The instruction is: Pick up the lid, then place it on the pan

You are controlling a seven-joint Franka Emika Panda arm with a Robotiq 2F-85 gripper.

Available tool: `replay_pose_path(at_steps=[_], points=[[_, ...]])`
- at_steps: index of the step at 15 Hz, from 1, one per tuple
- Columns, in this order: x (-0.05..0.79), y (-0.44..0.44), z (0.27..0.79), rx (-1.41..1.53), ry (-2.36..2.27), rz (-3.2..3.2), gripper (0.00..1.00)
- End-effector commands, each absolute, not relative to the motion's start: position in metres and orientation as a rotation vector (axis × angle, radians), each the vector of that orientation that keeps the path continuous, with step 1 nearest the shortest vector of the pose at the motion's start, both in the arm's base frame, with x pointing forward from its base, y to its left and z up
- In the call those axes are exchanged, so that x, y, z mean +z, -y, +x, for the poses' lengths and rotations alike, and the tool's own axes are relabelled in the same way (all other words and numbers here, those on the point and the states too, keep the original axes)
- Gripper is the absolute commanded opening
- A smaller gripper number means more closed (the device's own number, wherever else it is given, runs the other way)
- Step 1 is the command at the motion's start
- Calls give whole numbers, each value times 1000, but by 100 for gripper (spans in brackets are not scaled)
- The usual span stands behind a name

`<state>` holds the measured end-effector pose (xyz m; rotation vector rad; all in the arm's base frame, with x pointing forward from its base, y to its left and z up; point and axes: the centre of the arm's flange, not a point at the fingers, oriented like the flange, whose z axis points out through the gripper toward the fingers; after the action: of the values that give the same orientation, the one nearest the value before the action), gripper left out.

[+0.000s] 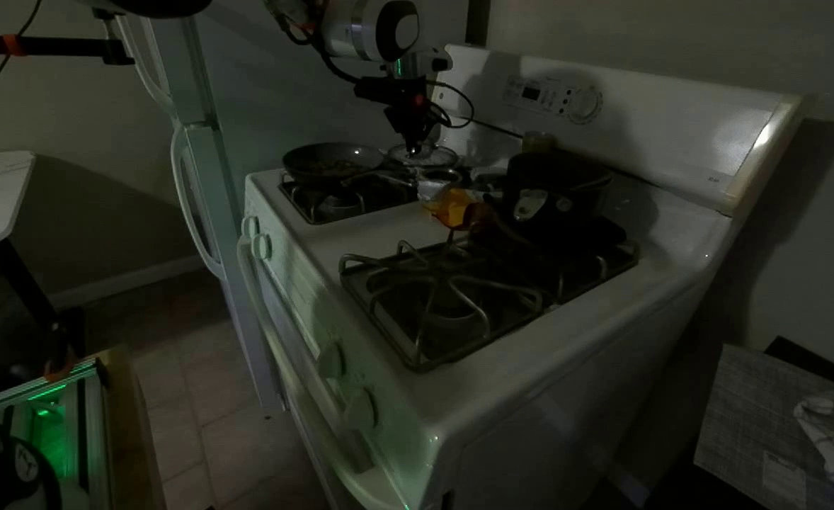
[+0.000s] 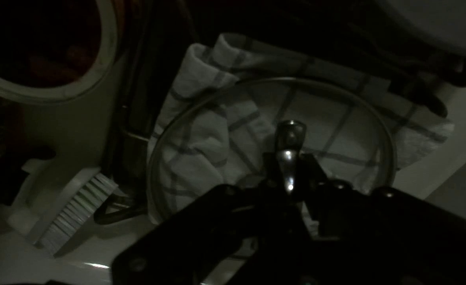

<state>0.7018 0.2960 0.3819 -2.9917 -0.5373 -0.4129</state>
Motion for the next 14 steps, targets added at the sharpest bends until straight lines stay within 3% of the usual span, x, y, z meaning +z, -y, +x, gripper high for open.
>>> replay_pose_path(at_steps=[1, 14], points=[[409, -288, 686, -458, 541, -2983, 5], [471, -220, 597, -692, 929, -2911, 5]])
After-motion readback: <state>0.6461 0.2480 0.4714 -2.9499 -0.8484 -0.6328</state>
